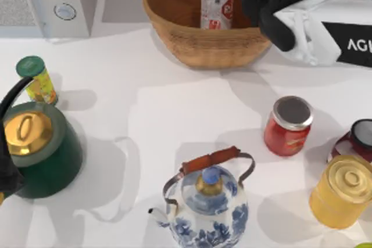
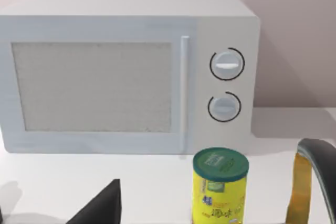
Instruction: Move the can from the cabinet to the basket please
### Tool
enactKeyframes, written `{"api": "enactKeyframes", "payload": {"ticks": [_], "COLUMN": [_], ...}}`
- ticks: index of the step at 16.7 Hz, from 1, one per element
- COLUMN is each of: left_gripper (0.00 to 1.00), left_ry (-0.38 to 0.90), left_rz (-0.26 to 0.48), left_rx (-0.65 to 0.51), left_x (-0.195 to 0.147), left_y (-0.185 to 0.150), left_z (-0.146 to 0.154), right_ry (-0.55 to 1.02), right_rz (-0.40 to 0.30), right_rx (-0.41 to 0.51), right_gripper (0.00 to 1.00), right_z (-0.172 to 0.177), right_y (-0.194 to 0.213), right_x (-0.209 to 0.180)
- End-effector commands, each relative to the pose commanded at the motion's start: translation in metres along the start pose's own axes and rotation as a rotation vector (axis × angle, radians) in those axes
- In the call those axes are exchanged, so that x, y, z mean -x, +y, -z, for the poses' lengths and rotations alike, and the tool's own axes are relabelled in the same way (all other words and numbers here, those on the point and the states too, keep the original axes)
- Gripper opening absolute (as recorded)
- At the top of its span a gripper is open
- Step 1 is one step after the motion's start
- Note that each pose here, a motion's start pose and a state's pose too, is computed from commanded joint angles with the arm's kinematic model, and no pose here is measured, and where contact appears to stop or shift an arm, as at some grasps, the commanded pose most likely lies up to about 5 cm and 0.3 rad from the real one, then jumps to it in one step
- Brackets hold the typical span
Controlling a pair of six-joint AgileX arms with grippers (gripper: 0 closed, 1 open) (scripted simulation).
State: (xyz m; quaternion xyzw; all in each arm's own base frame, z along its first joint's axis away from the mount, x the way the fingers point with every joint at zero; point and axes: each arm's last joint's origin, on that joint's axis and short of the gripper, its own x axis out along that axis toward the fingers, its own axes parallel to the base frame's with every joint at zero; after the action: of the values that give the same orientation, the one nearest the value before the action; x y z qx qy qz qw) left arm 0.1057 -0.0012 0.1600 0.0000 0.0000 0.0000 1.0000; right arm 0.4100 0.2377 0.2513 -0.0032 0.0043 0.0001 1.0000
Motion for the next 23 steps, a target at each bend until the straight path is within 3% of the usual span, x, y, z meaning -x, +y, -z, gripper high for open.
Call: {"api": "enactKeyframes", "payload": {"ticks": [6,11,17,23], "left_gripper": [1.00,1.00,1.00,1.00], "left_ry": [0.000,0.000,0.000,0.000], "left_rz": [0.000,0.000,0.000,0.000], "left_rx": [0.000,0.000,0.000,0.000], "left_x": [0.000,0.000,0.000,0.000], "left_y": [0.000,0.000,0.000,0.000], "left_z": [0.000,0.000,0.000,0.000], "right_ry": [-0.012,-0.011,-0.032,-0.017], "right_rz": [0.002,0.003,0.004,0.001], "right_rx": [-0.005,-0.003,-0.007,-0.006], "right_gripper": [1.00,1.00,1.00,1.00], "right_z": [-0.058,-0.065,-0.008,0.075], "right_y": [-0.088,-0.165,-0.221,-0.236], "right_x": [0.066,0.157,0.264,0.301]}}
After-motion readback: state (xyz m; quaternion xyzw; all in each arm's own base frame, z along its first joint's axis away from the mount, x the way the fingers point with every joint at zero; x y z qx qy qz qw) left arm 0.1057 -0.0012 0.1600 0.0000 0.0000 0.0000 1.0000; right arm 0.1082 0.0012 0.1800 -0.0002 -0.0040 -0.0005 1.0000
